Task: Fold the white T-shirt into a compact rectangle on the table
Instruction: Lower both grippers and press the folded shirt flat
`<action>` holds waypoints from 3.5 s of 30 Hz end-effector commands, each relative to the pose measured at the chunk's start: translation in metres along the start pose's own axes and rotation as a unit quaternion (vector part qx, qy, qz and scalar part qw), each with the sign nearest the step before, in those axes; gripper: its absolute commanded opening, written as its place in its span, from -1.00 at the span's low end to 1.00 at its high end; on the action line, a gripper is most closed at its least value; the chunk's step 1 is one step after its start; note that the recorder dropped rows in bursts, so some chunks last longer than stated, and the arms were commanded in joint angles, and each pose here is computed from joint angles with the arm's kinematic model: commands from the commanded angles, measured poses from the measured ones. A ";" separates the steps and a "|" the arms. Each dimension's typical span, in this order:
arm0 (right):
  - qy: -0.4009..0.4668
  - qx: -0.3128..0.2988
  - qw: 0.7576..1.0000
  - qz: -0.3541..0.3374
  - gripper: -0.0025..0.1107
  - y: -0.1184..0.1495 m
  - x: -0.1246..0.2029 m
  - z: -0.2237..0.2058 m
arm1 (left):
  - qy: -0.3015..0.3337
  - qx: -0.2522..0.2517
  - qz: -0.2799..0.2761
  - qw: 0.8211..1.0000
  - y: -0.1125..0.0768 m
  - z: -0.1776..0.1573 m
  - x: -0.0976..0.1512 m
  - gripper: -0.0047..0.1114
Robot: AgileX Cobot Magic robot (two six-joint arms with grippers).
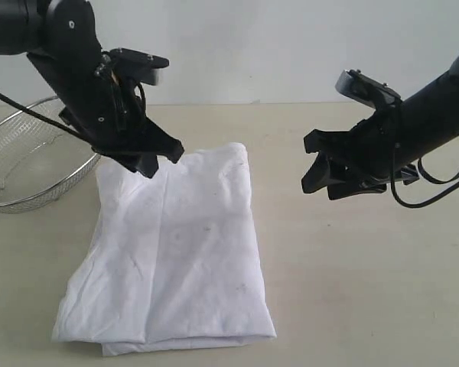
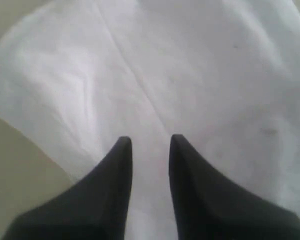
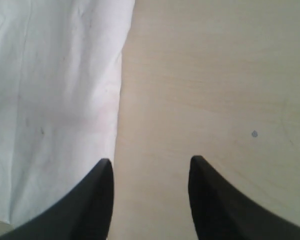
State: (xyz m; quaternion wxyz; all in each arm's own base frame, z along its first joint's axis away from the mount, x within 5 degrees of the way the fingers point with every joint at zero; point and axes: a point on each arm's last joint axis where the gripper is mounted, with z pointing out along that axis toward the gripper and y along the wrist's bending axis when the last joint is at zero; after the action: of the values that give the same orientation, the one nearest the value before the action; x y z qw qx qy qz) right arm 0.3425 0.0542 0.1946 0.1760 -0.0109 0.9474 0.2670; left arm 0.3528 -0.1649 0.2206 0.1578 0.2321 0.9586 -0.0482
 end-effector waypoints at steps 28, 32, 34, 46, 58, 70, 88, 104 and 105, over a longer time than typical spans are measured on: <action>0.031 -0.203 0.978 0.047 0.23 -0.019 0.009 0.092 | 0.123 -0.016 0.044 0.991 -0.003 0.043 0.039 -0.52; 0.033 -0.192 0.980 0.037 0.23 -0.011 0.010 0.101 | 0.150 -0.021 0.048 0.987 -0.001 0.062 0.043 -0.52; 0.031 -0.185 0.982 0.035 0.23 -0.005 0.011 0.105 | 0.157 -0.021 0.049 0.986 -0.001 0.067 0.045 -0.52; 0.037 -0.185 0.981 0.038 0.23 0.013 0.007 0.125 | 0.168 -0.059 0.059 0.982 0.006 0.067 0.046 -0.53; 0.057 -0.212 0.974 0.058 -0.05 0.011 0.012 0.136 | 0.159 -0.056 0.057 0.984 0.005 0.072 0.045 -0.53; 0.058 -0.196 0.979 0.023 0.10 0.031 0.020 0.148 | 0.186 -0.041 0.045 0.981 0.003 0.103 0.053 -0.53; 0.049 -0.201 0.978 0.005 -0.96 0.042 0.012 0.149 | 0.187 -0.038 0.042 0.981 0.003 0.101 0.053 -0.53; 0.059 -0.224 0.973 0.005 -0.96 0.039 0.011 0.143 | 0.093 -0.022 0.003 0.995 -0.003 0.043 0.033 0.12; 0.059 -0.223 0.973 0.004 -0.96 0.039 0.011 0.143 | 0.087 -0.020 -0.003 0.996 -0.003 0.039 0.032 0.12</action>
State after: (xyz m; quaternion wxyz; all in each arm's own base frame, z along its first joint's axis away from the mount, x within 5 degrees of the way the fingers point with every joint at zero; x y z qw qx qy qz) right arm 0.3748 0.1616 0.0952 0.1133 -0.0483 0.8751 0.4679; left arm 0.3400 -0.1589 0.1594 0.0694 0.2486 0.9661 0.0070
